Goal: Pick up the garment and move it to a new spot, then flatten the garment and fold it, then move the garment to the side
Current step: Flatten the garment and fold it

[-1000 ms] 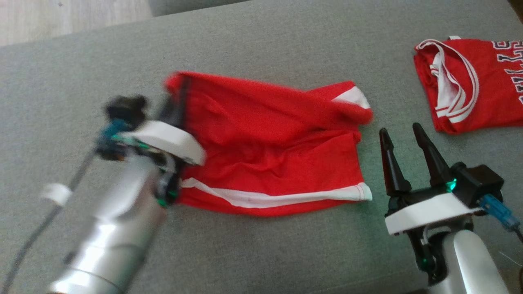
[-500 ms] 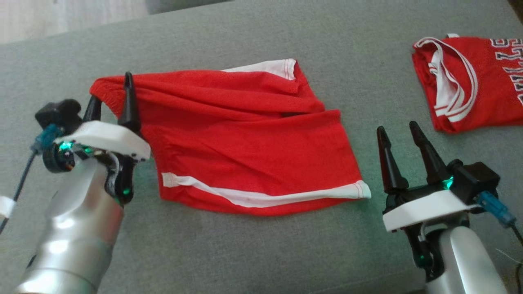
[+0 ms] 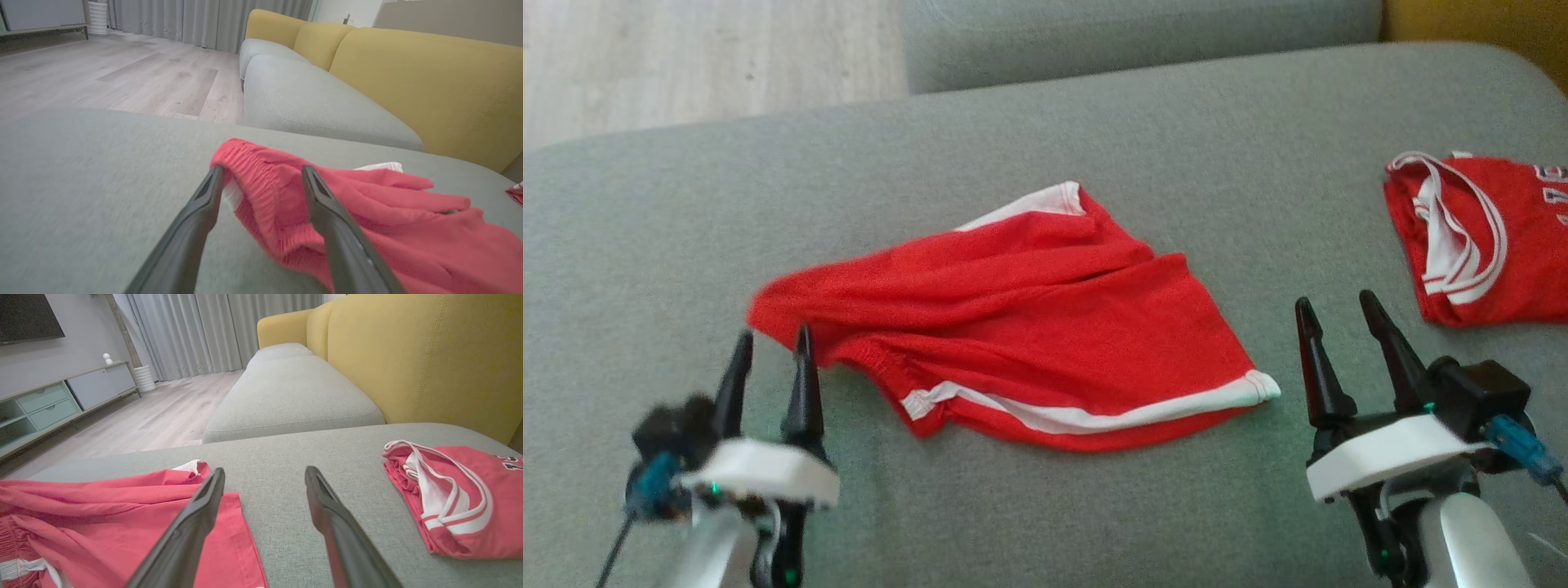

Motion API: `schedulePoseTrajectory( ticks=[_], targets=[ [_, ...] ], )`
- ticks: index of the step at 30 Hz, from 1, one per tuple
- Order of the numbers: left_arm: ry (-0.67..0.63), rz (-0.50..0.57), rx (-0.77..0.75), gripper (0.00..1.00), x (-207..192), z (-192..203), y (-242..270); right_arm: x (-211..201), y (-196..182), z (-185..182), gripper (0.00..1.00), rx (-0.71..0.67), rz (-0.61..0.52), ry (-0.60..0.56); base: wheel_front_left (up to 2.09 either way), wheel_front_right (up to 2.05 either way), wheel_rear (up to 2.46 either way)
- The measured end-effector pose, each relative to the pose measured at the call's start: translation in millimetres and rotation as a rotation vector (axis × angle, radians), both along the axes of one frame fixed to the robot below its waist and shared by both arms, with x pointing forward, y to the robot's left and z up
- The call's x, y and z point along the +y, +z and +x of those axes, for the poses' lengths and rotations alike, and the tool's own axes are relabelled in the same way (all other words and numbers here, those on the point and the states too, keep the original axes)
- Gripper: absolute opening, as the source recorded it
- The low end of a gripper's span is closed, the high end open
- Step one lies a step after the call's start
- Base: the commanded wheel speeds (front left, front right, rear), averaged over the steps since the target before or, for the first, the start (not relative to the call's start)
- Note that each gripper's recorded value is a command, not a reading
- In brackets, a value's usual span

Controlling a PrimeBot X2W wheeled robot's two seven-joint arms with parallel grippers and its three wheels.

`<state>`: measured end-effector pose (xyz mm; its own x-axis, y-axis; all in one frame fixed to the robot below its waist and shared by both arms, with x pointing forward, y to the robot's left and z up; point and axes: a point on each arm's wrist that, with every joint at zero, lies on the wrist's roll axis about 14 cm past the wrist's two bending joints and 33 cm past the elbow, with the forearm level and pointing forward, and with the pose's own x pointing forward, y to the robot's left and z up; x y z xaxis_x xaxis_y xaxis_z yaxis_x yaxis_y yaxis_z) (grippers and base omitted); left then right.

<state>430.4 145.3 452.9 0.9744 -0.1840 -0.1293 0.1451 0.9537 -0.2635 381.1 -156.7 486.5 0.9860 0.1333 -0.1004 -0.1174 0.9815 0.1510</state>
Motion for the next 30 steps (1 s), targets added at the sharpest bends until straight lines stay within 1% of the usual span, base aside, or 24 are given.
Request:
schedulePoseTrajectory(
  ticks=[2, 5, 10, 17, 22, 27, 30],
  targets=[
    [0.012, -0.006, 0.031, 1.0, 4.0, -20.4, -10.3, 3.0, 3.1, -3.3, 1.0, -0.007, 0.001, 0.009, 0.0, 0.0, 0.0],
    [0.027, -0.013, 0.041, 1.0, 9.2, -35.4, -13.4, 7.3, 9.1, -3.3, 1.0, -0.022, 0.002, 0.022, 0.0, 0.0, 0.0],
    [0.022, -0.038, 0.028, 1.0, 5.3, -36.5, -5.8, 12.5, 13.2, -1.9, 1.0, -0.031, 0.003, 0.038, 0.0, 0.0, 0.0],
    [-0.007, 0.031, -0.08, 1.0, -3.4, -35.6, 20.6, 8.7, 12.5, -6.5, 1.0, -0.029, 0.002, 0.027, 0.0, 0.0, 0.0],
    [0.025, 0.068, -0.171, 1.0, 6.5, -46.2, 43.8, 5.9, 16.6, -11.4, 1.0, -0.043, -0.022, 0.021, 0.0, 0.0, 0.0],
    [0.025, 0.069, -0.143, 1.0, 4.5, -69.2, 32.1, 3.8, 7.1, -24.8, 1.0, -0.019, -0.029, 0.016, 0.0, 0.0, 0.0],
    [0.032, 0.061, -0.133, 1.0, 6.8, -74.4, 28.9, 3.0, 3.8, -28.3, 1.0, -0.009, -0.035, 0.017, 0.0, 0.0, 0.0]
  ],
)
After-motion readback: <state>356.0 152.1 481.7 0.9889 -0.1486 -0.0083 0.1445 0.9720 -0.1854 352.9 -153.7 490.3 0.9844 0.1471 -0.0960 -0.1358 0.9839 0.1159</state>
